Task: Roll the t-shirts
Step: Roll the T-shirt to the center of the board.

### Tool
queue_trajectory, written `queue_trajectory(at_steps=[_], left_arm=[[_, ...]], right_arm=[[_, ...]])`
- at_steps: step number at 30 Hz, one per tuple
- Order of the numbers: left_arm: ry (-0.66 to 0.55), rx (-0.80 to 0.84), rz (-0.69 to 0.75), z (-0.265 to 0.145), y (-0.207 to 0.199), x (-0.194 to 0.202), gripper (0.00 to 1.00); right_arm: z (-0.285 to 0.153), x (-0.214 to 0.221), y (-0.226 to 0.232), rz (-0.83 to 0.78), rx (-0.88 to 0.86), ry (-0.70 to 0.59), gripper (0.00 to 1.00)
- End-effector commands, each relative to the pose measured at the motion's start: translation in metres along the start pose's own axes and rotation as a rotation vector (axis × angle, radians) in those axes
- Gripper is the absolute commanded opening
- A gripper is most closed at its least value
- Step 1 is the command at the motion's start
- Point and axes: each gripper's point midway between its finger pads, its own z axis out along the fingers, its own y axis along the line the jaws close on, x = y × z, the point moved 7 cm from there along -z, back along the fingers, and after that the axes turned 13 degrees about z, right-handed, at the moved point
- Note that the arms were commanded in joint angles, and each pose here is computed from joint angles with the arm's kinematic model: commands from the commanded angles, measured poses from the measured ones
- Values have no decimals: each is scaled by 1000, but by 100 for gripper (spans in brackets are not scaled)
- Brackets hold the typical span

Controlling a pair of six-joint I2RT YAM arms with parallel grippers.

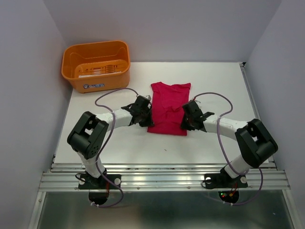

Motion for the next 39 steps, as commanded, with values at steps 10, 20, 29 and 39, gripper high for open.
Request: queue_trajectory(at_steps=[10, 20, 29, 39], left_arm=[[17, 14, 51, -74, -14, 59, 0], [-50, 27, 31, -100, -11, 64, 43], [-47, 31, 12, -86, 2, 87, 47], [-97, 85, 11, -73, 1, 89, 38]], right_arm=[[-61, 45, -13, -22, -67, 102, 17], [-99, 30, -31, 59, -62, -21, 54], [-87, 53, -48, 73, -97, 60, 55], [-70, 62, -54, 73, -79, 88, 50]])
